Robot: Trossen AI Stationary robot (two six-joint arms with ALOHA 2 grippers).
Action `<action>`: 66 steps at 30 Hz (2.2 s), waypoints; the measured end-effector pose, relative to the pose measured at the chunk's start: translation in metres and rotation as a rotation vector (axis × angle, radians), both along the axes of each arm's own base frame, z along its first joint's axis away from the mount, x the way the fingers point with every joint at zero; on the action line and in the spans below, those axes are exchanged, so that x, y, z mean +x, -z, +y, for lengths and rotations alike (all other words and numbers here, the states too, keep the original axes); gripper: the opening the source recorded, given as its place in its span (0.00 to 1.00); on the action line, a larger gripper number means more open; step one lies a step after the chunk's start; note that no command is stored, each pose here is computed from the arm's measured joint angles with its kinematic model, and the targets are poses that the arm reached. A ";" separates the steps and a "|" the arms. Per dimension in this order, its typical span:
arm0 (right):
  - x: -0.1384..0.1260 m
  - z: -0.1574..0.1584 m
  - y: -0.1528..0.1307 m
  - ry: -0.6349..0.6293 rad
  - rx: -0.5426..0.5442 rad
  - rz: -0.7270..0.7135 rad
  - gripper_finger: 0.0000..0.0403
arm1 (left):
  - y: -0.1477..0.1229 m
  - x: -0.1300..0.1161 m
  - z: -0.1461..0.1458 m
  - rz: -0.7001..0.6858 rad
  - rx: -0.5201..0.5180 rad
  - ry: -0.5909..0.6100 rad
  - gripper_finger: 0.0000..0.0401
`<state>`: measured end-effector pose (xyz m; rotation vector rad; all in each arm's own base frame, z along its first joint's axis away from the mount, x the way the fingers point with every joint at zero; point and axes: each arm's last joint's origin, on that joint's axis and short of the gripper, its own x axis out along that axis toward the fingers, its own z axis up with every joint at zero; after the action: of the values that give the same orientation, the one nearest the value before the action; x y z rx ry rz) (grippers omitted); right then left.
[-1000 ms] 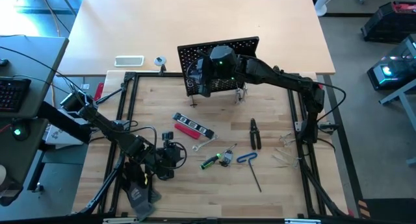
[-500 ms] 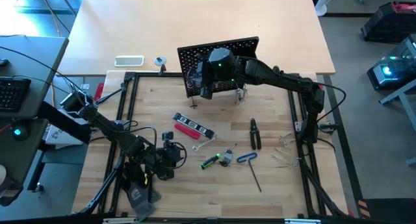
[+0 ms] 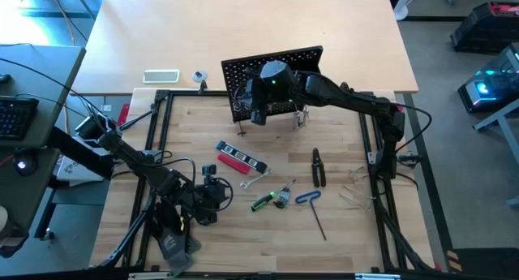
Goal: Hang tools onto peg board
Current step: Hang the blue screwdriver onto the pegboard, then hang the green screwdriver onto the pegboard
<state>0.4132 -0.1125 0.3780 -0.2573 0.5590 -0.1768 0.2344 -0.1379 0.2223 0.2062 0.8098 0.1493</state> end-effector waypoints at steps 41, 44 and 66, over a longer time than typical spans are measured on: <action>-0.033 0.101 -0.089 -0.141 -0.137 0.023 0.51 | -0.003 0.004 -0.005 -0.021 -0.098 0.054 0.38; -0.041 0.119 -0.085 -0.206 -0.065 0.103 0.51 | -0.006 0.007 -0.008 -0.052 -0.129 0.084 0.38; -0.032 0.222 0.158 -0.565 0.106 0.553 0.51 | 0.048 0.034 -0.029 -0.013 -0.047 0.074 0.38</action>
<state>0.3814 0.1096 0.2196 -0.3529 1.0146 0.4857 0.2679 -0.1668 0.1745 0.1901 0.7906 0.0618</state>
